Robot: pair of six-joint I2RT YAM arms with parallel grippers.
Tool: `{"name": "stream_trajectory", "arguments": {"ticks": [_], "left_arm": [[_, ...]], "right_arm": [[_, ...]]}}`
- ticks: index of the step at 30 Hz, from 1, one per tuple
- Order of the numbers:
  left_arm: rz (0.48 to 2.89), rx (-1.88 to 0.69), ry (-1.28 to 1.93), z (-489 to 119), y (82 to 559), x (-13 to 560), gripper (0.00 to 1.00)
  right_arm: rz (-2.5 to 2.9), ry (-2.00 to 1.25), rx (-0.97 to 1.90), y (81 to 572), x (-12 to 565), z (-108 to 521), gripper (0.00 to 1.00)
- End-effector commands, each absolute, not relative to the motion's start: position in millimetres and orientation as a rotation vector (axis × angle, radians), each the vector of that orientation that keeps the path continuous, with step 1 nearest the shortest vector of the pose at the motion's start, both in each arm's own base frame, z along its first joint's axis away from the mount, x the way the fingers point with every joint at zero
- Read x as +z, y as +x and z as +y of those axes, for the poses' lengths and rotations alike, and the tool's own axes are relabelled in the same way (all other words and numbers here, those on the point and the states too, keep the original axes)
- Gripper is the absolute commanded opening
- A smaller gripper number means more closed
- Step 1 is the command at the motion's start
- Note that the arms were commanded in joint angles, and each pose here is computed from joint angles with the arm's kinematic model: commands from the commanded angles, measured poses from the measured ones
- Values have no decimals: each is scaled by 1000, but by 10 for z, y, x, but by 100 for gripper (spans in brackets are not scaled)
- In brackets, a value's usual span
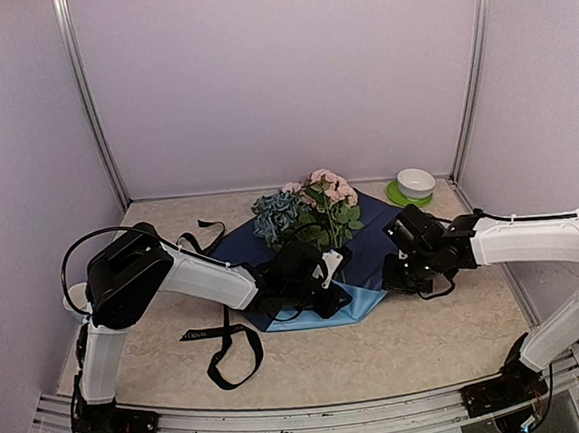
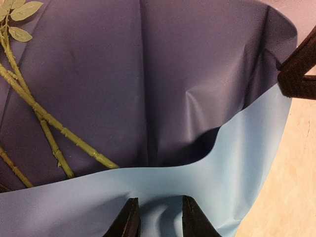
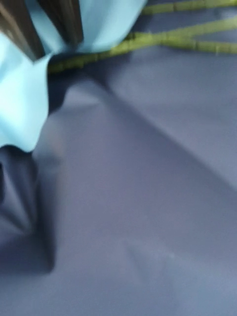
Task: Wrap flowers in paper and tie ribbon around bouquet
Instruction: Pick up the one-fourth-folded wrapping paper from the center of the board.
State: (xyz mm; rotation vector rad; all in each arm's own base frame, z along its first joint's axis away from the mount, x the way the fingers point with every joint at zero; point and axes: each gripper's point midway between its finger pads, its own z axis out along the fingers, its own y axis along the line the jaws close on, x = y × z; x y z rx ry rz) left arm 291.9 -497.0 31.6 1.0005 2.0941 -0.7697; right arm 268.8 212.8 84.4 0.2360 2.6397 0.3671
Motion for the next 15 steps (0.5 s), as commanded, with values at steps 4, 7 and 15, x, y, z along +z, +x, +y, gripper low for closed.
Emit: {"name": "stream_trajectory", "arguments": {"ticks": [4,7,15], "left_arm": [[2228,-721,997,-4793,2949,-51,30],[2226,-721,988,-4786,2966,-50,30],[2259,-710,964,-4813,3054,-149,30]], "right_arm": [[2548,-24,197,2752,1109,2421,0],[2586,9,188,2671,1053,2409,0],[2461,-294,212,2634,1185,2870,0]]}}
